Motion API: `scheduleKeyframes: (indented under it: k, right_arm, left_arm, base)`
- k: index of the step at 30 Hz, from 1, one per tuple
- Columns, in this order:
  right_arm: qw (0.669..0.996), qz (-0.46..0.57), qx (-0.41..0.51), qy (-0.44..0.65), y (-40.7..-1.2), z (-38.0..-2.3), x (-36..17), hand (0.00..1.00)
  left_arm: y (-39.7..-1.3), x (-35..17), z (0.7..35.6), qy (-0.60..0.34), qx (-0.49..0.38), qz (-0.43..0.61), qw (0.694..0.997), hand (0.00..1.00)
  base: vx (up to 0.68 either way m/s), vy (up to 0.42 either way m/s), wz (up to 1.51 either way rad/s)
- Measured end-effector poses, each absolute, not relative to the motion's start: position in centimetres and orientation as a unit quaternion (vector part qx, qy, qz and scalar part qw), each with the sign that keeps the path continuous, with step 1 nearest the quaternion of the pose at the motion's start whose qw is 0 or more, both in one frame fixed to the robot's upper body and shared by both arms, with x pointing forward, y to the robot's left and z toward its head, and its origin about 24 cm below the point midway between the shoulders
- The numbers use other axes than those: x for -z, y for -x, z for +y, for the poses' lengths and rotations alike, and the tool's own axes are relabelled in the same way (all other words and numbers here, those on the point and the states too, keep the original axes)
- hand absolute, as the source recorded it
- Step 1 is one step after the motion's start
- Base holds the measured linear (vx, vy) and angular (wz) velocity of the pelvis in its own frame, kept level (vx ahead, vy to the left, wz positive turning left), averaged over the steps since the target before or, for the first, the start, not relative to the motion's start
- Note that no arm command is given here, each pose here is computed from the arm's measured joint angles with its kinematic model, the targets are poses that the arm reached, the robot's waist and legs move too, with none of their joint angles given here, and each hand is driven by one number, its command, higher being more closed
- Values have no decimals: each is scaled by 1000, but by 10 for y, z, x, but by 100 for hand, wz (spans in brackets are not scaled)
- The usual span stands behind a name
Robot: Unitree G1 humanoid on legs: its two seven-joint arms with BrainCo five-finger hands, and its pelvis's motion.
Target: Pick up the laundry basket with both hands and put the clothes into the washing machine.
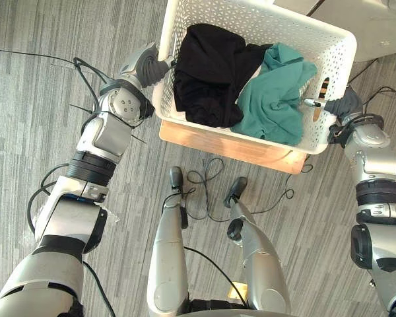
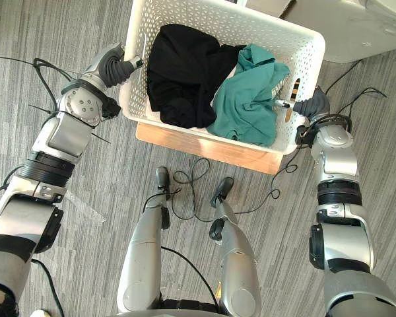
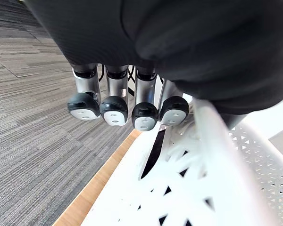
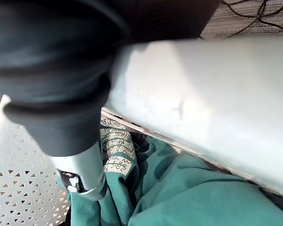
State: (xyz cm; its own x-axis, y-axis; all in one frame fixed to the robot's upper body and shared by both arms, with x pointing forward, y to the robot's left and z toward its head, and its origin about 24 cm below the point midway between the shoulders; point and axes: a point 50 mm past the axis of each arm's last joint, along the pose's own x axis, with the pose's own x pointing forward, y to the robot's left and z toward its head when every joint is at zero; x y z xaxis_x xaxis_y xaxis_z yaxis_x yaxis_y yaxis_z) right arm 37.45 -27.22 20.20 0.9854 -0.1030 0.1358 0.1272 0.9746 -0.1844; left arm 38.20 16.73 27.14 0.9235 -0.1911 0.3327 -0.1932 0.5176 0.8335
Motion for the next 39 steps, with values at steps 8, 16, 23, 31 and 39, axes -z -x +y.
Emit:
scheduleKeyframes:
  k: [8,16,23,31,39]
  right_arm:
    - [988,-133,75,21,-351,-235,-190,100]
    - [982,-153,111,-11,-323,-226,-169,100]
    - [988,-69,125,-63,-287,-216,-100,100]
    - [992,14,111,-65,-259,-209,-53,100]
    - [991,-3,120,-63,-263,-212,-57,100]
  left_arm:
    - [-364,-243,206,-422,-78,-188,884,100]
    - [-345,-184,203,-310,-99,-179,929,100]
    - [-288,-117,196,-143,-101,-129,976,100]
    - [-234,-60,197,-37,-94,-32,994,100]
    - [-232,-67,194,-27,-88,-48,995,100]
  base:
    - [56,-13,-10]
    - [40,6,-4]
    - [69,32,6]
    - [96,5,25]
    - [-22,-47,48]
